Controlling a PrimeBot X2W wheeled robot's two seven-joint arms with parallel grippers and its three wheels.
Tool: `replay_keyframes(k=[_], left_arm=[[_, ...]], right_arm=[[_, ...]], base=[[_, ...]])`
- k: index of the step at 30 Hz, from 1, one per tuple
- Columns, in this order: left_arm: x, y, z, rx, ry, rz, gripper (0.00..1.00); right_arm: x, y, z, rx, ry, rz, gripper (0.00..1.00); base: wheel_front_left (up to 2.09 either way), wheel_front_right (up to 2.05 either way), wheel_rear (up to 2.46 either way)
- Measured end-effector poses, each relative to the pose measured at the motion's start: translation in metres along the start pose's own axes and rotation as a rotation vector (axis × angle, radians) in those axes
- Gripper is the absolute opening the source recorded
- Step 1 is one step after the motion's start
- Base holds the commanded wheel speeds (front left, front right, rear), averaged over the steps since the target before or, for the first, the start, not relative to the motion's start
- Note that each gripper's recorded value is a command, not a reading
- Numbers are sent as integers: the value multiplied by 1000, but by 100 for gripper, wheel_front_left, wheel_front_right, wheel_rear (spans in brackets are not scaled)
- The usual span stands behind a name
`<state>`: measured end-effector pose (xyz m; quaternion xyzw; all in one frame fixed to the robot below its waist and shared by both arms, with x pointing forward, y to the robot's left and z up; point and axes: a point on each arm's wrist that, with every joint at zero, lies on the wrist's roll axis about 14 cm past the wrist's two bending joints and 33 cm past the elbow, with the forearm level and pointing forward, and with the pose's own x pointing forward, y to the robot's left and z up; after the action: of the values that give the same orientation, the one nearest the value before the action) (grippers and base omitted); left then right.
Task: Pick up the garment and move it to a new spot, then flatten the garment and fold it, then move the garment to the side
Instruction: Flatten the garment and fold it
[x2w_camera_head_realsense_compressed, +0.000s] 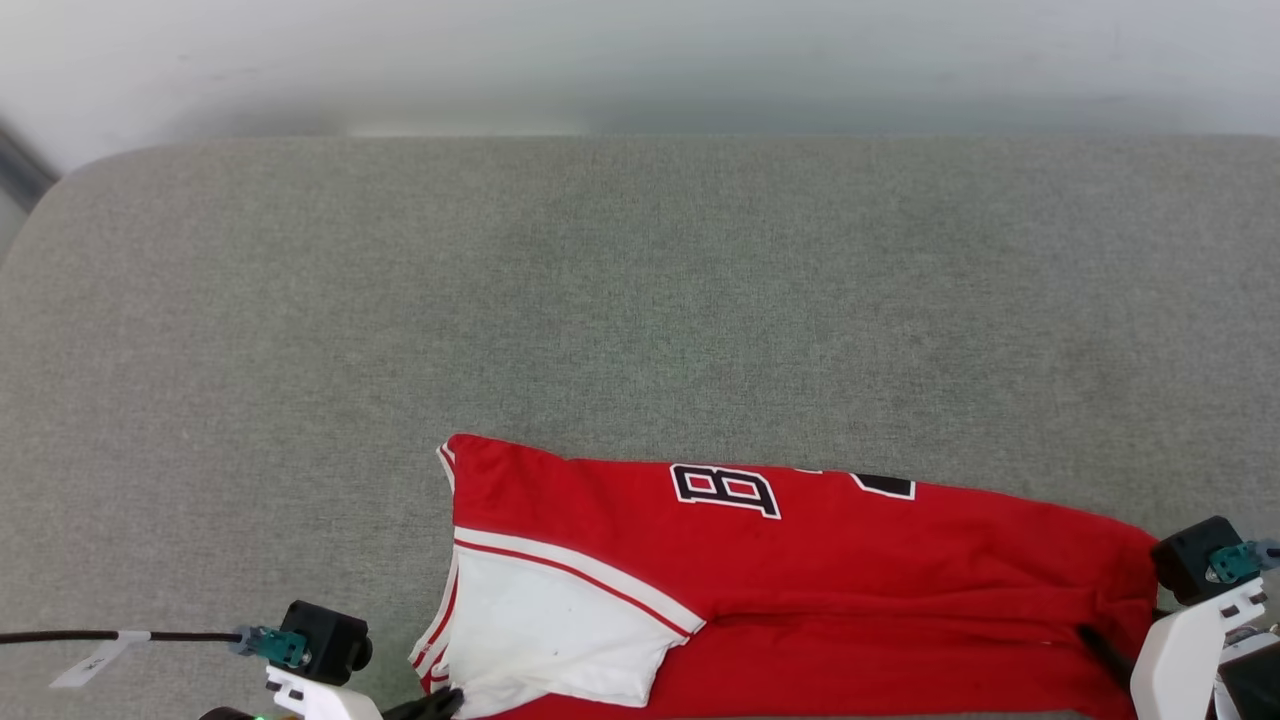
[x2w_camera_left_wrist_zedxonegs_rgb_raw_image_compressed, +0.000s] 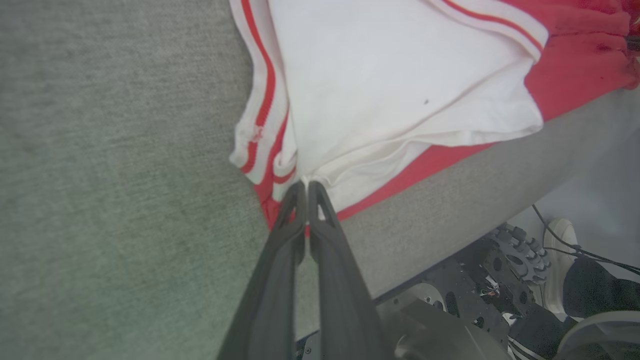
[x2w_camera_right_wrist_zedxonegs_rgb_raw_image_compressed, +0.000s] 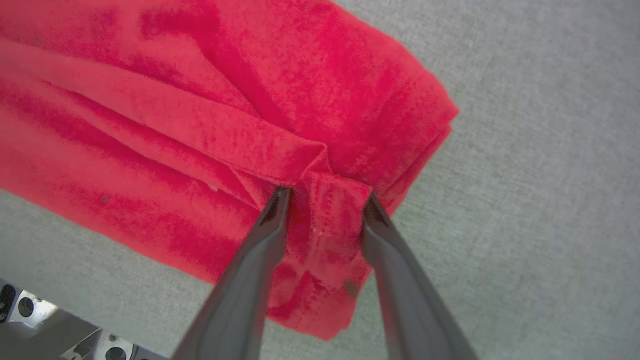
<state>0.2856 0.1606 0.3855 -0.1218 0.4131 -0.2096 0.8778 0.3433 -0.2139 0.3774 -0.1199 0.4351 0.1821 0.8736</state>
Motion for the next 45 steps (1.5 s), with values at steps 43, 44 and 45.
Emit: replay_keyframes(k=[43,44,45], left_arm=[[-97,22,153,142,-1062,348,100],[-97,23,154,141,-1061,351,100],[-96,23,153,142,-1057,350,100]], right_arm=[[12,-9,-10,621,-85,-141,100],[15,-8,-10,621,-80,-138,100],[17,-7,-10,619,-76,-133,100]], base=[[0,0,0],[0,0,0],[0,0,0]])
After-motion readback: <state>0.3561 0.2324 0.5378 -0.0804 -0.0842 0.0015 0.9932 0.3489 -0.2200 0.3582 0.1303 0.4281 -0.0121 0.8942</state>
